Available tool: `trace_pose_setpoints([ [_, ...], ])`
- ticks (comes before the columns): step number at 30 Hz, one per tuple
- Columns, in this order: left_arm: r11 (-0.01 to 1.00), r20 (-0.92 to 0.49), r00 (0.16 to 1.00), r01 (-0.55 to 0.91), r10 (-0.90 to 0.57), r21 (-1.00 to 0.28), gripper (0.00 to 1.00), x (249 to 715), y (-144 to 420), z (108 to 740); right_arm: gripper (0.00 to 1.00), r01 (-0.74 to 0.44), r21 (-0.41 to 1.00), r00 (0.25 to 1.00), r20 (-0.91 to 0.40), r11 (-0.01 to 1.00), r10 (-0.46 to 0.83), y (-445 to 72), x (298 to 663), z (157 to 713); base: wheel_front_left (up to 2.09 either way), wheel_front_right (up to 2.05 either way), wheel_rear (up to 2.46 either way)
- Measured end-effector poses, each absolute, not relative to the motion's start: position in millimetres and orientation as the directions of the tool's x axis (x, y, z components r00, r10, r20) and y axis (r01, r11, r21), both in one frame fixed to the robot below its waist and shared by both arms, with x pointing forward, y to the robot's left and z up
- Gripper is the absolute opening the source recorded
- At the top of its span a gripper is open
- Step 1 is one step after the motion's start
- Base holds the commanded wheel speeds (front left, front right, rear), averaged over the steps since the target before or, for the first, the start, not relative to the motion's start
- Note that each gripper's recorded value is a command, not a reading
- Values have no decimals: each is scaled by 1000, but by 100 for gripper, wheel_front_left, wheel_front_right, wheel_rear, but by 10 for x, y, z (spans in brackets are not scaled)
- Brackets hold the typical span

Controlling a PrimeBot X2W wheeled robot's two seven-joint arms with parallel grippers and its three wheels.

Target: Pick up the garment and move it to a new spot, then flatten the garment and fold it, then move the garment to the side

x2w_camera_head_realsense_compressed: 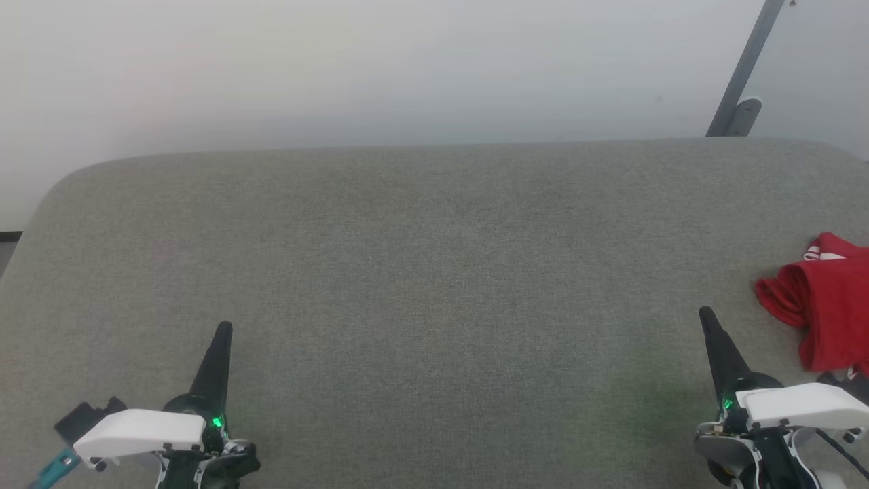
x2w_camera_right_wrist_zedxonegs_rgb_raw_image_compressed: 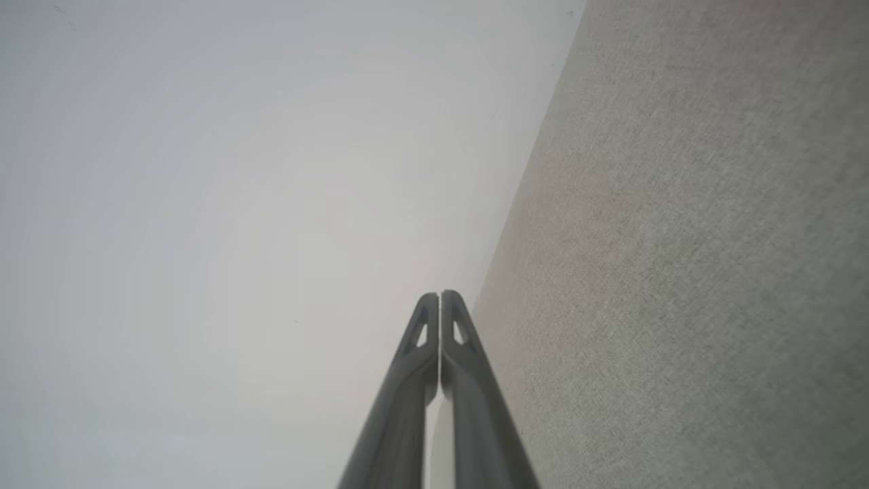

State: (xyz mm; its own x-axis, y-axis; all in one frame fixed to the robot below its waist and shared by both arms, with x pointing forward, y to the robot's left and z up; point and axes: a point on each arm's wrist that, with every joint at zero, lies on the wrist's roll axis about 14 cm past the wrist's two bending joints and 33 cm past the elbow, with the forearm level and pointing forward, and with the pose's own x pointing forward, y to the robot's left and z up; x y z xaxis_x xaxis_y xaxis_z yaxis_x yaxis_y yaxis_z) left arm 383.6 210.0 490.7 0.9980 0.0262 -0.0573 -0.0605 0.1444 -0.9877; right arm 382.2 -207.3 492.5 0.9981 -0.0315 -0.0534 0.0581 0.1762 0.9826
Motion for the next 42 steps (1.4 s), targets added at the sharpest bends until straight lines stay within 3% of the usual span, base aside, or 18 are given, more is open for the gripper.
trace_pose_setpoints([
  [23, -2, -13, 1000, -13, 1, -1000, 0, 3873, 2002, 5034, 0, 11, 1000, 1000, -11, 3, 0, -2006, 3876, 5040, 0, 0, 0],
  [42, -3, -12, 1000, -12, -1, -1000, 0, 3873, 1997, 5035, 0, 9, 1000, 1000, -9, -1, 0, -2004, 3878, 5044, 0, 0, 0],
])
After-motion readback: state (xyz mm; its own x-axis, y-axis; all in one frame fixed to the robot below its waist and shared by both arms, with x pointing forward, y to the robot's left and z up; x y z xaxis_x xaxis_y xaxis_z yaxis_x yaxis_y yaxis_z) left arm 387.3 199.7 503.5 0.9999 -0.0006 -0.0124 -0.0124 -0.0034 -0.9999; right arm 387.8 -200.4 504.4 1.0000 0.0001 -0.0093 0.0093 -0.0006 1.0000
